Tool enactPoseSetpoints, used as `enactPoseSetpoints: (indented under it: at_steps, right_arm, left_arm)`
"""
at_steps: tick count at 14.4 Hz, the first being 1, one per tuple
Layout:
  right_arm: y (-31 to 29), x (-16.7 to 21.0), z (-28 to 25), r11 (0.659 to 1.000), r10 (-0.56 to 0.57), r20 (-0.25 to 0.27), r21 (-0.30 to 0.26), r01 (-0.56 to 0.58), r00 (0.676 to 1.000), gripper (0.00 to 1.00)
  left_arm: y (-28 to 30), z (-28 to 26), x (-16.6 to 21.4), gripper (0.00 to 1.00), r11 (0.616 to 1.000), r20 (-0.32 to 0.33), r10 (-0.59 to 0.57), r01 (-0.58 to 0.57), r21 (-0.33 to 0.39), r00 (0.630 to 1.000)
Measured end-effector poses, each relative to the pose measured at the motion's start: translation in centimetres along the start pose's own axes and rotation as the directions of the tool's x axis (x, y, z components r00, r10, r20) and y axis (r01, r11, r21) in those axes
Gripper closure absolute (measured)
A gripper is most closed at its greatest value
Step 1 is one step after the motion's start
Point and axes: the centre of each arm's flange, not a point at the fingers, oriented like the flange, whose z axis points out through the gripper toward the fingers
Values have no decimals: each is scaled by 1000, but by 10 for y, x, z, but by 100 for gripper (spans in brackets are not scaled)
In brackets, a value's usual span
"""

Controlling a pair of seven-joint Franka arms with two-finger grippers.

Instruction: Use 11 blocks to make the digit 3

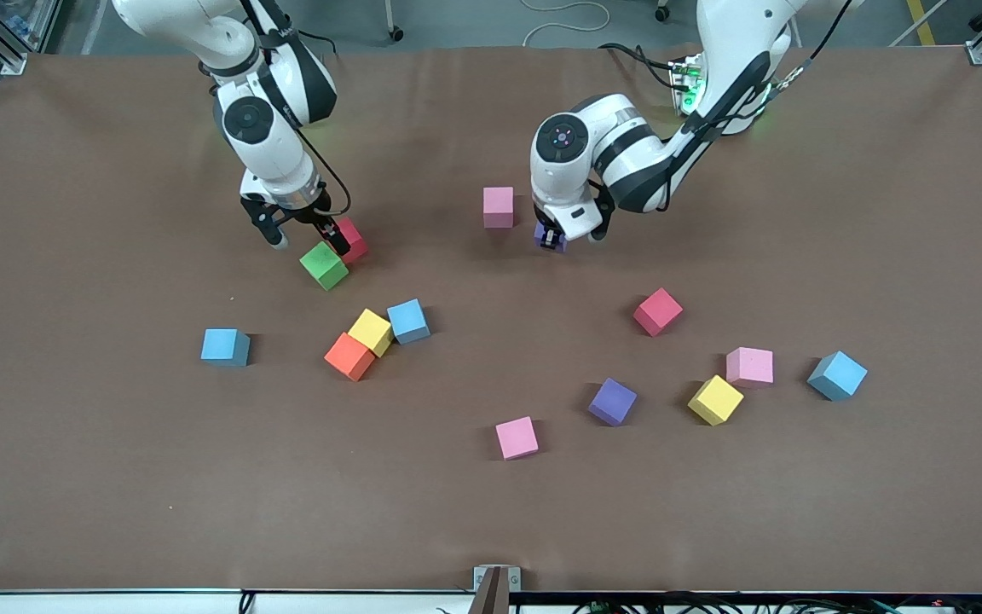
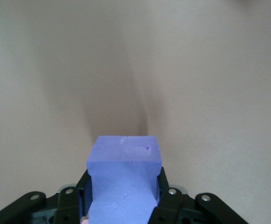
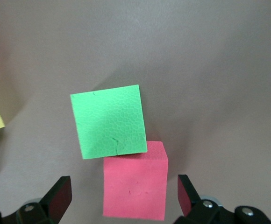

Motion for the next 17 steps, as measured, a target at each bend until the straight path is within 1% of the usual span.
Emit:
enactPoseSetpoints:
  at_steps: [2,4,6,8,9,10,11,12,13,14,15,17]
  right_arm:
    - [2,0,13,1000,0,0,-14,0,1000,0]
    - [3,0,23,1000,1,0,-23,-1,1000,0]
    - [4,0,29,1000,1,0,-28,-1,1000,0]
    - [5,0,33,999,1,1,-36,-1,1000,0]
    - [6,0,34,999,2,1,-38,-1,1000,4]
    - [6,0,34,999,1,1,-38,-1,1000,4]
    - [6,0,34,999,3,1,-39,-2,1000,7]
    - [6,0,34,999,10,1,-39,-10,1000,15]
    - [6,0,34,999,27,0,-39,-27,1000,30]
    - [5,0,33,998,45,-1,-37,-45,999,40]
    - [5,0,33,997,67,-2,-36,-67,998,42]
    - [3,-2,32,993,115,-3,-33,-115,993,44]
  left_arm:
    - [-14,7,-3,45,995,32,-91,92,-25,995]
    - [-32,11,-11,45,983,54,-181,183,-35,982]
    - [-40,10,-17,45,968,72,-245,248,-44,967]
    - [-40,7,-19,45,961,95,-267,273,-52,959]
    - [-40,7,-20,45,960,99,-268,274,-53,958]
    - [-42,8,-21,45,960,100,-268,274,-53,958]
    - [-45,9,-23,45,961,98,-266,272,-52,959]
    - [-48,10,-25,45,962,96,-261,267,-51,961]
    - [-50,12,-26,45,964,93,-257,262,-49,962]
    - [-51,13,-27,45,965,91,-255,259,-47,963]
    - [-53,15,-27,45,965,89,-252,257,-45,964]
    - [-57,18,-30,45,968,84,-244,248,-37,966]
